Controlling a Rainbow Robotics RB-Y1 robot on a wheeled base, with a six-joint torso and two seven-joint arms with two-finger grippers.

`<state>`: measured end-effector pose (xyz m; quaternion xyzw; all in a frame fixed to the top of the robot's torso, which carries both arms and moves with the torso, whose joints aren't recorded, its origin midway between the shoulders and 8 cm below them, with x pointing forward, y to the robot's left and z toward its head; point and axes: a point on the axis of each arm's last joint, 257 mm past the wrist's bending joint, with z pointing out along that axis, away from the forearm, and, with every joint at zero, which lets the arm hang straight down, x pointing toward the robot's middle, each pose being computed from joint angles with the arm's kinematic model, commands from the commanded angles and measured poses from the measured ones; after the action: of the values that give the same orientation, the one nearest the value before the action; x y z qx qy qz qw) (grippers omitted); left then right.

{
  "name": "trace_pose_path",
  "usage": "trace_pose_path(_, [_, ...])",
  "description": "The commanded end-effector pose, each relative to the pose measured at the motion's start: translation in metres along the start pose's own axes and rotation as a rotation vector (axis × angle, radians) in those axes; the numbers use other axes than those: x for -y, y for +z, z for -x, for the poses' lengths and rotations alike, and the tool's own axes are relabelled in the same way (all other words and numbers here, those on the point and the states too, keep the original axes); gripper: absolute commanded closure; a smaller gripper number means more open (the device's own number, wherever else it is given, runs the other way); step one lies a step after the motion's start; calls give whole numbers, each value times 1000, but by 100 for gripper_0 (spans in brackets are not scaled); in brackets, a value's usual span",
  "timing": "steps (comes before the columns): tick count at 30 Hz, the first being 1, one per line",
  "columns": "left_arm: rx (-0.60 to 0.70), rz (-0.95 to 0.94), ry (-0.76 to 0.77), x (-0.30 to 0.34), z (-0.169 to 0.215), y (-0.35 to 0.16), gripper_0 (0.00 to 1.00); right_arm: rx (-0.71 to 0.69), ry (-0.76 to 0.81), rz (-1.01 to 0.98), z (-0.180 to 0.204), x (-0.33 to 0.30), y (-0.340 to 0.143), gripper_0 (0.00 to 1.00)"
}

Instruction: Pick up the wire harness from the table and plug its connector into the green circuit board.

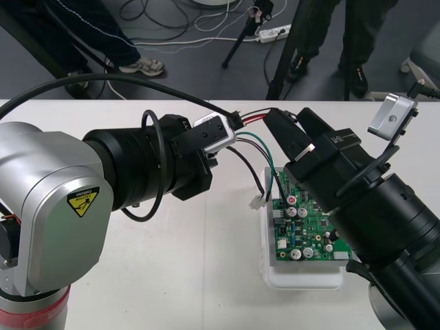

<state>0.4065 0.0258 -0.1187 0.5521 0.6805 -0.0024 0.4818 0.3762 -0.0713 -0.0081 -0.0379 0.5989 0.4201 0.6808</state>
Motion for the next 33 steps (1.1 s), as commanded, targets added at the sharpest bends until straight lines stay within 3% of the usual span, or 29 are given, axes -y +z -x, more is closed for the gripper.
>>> trace_pose_path(1, [42,22,-33,0,12,-4,100,35,-14,42,21,-14,3,16])
trace_pose_path(10, [44,24,-33,0,13,-4,100,37,-19,43,22,-15,3,16])
trace_pose_path(13, [49,27,-33,-1,14,-4,100,40,-24,45,23,-16,3,98])
trace_pose_path(33, [45,26,-33,-1,13,-3,100,44,-25,42,24,-15,4,100])
